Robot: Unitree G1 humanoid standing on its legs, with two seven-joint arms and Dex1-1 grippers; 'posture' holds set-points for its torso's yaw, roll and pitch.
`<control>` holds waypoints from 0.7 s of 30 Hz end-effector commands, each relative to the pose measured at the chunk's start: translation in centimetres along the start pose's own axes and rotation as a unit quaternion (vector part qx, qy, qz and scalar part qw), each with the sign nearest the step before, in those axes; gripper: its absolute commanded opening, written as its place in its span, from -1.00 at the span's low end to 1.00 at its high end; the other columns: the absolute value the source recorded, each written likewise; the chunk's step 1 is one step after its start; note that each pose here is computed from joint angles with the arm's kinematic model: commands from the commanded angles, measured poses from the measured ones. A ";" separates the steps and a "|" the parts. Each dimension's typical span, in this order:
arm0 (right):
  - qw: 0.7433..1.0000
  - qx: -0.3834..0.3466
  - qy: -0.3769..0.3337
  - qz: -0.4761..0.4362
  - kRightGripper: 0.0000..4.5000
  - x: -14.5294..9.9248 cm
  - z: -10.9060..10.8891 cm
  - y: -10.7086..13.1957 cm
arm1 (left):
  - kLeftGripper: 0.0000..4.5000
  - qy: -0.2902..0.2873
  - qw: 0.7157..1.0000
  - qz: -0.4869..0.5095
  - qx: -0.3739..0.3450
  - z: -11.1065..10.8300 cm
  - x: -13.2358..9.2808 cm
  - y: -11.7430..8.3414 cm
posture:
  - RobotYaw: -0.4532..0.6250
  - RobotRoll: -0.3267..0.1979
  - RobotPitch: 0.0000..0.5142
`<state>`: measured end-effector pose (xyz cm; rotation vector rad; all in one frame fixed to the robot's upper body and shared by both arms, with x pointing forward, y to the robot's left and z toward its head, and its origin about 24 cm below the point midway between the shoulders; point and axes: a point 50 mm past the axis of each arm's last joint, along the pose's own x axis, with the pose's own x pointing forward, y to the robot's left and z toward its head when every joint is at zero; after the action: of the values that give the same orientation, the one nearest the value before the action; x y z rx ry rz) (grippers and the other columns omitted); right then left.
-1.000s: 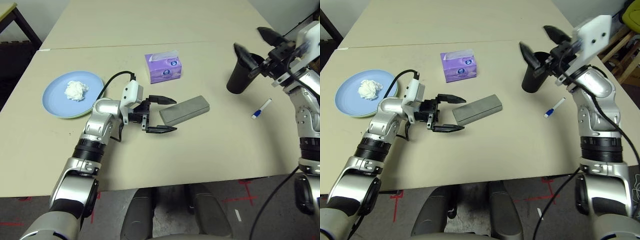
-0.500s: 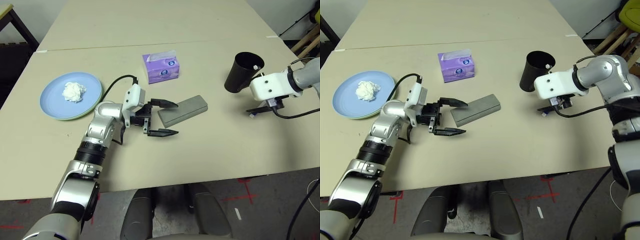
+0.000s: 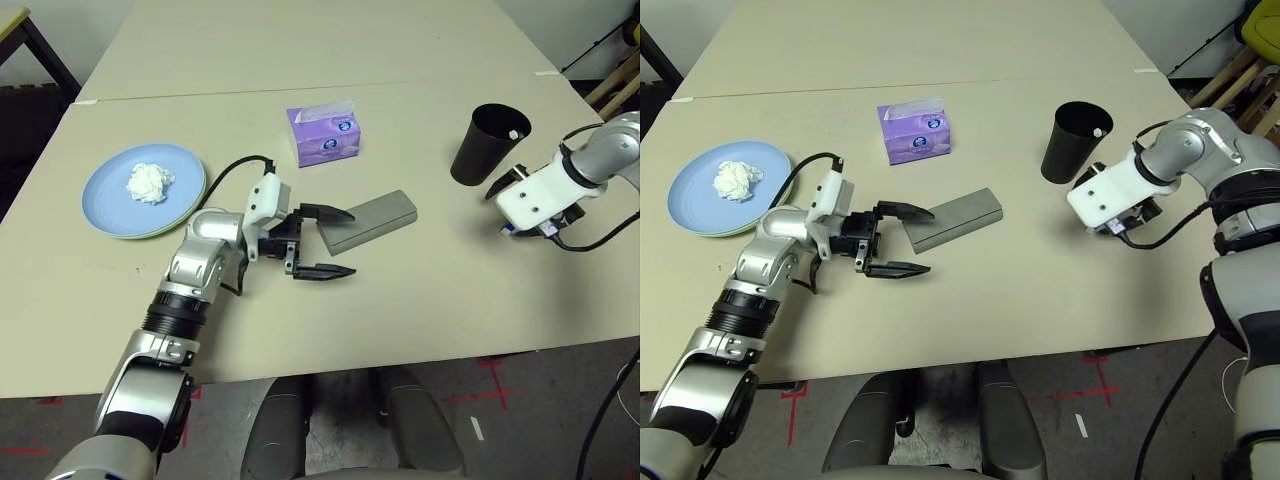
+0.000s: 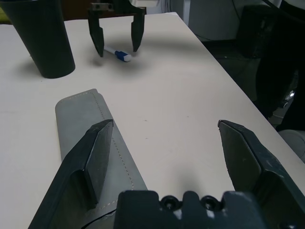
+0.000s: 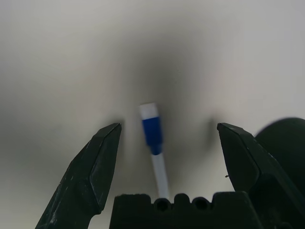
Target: Organize and tidy the items on the table.
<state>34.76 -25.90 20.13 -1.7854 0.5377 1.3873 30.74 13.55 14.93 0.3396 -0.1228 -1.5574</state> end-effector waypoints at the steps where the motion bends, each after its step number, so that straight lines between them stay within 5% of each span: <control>1: 0.999 -0.013 0.021 0.025 0.98 -0.4 -0.4 0.5 | 1.00 -0.006 1.000 0.000 0.005 0.3 0.1 -0.1 | -0.07 0.25 -0.21; 21: 0.996 -0.051 0.032 0.070 0.98 -0.1 -0.2 0.5 | 1.00 -0.008 1.000 0.018 -0.001 0.1 0.0 -0.8 | -0.01 0.25 -0.12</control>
<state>34.76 -25.99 20.46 -1.9369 0.6299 1.4603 30.15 13.48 14.80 0.3262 -0.1398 -1.5153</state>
